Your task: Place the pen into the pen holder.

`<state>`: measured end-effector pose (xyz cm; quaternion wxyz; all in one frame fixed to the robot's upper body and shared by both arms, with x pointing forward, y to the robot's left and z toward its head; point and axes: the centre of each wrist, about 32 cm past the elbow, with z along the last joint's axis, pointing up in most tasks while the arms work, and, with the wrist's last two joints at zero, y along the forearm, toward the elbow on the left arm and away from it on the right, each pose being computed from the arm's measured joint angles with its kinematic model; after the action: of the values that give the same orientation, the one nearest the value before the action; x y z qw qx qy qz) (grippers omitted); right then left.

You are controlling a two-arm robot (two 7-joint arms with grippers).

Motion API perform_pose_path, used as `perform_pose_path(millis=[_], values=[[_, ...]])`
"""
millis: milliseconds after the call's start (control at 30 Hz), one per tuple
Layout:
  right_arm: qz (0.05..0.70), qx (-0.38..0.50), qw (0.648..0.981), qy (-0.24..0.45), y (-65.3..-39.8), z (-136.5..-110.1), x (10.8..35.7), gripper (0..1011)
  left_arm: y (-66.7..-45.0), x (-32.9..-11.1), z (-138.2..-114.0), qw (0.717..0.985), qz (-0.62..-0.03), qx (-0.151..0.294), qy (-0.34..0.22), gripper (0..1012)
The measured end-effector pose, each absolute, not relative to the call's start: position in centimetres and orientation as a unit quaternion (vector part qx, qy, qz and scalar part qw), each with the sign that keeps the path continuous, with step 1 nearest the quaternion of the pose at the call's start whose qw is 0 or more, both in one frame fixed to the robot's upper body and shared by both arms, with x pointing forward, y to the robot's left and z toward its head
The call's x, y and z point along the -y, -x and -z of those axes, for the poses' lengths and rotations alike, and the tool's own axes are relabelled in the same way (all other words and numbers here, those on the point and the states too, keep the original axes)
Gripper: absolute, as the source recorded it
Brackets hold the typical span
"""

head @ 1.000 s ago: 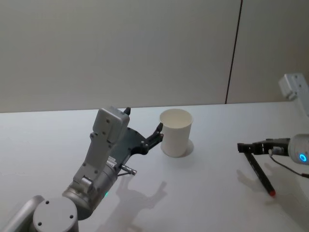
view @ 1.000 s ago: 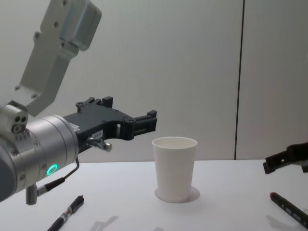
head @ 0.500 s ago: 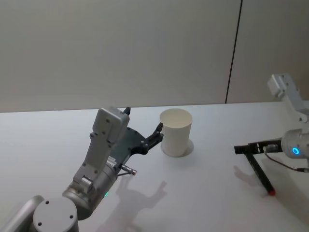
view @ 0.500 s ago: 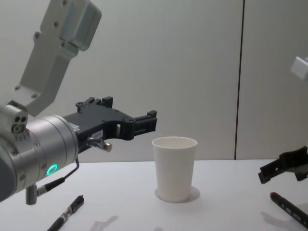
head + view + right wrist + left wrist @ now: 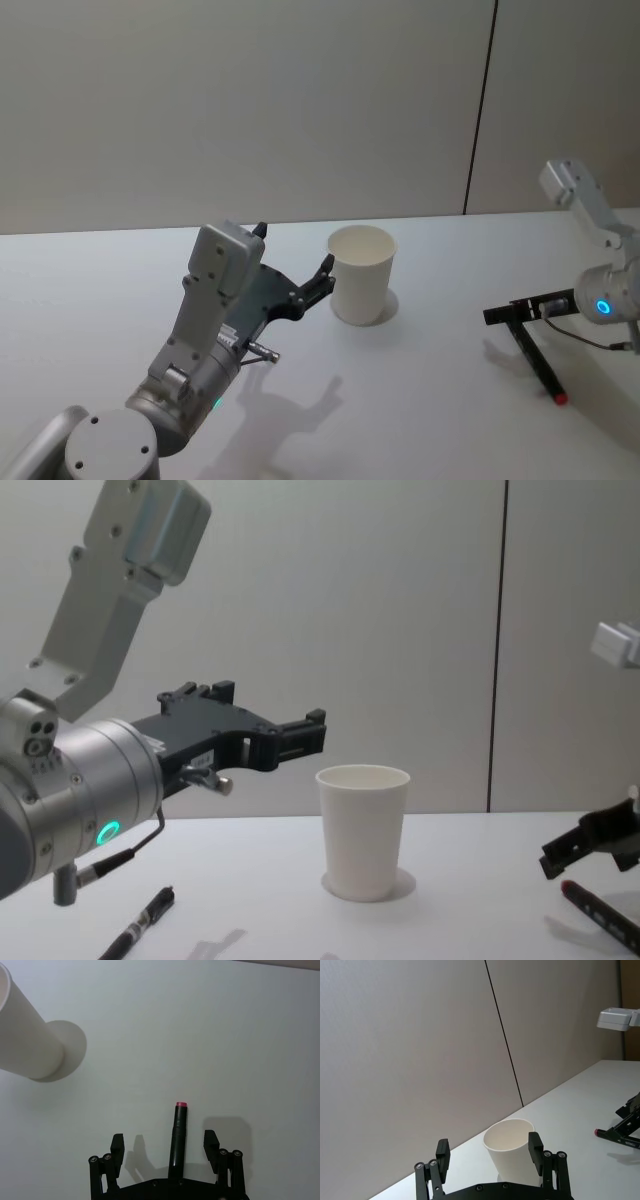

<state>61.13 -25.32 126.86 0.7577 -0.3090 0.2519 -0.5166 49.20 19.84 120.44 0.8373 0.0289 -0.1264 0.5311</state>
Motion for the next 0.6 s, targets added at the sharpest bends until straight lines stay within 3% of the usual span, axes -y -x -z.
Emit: perform_pose_path(millis=[600], values=[[0.523,-0.253,0.749,0.318,-62.00,-126.05,25.84,1002,-49.20,-19.84,-120.44,0.837,-0.531,0.126,-0.029,1003]])
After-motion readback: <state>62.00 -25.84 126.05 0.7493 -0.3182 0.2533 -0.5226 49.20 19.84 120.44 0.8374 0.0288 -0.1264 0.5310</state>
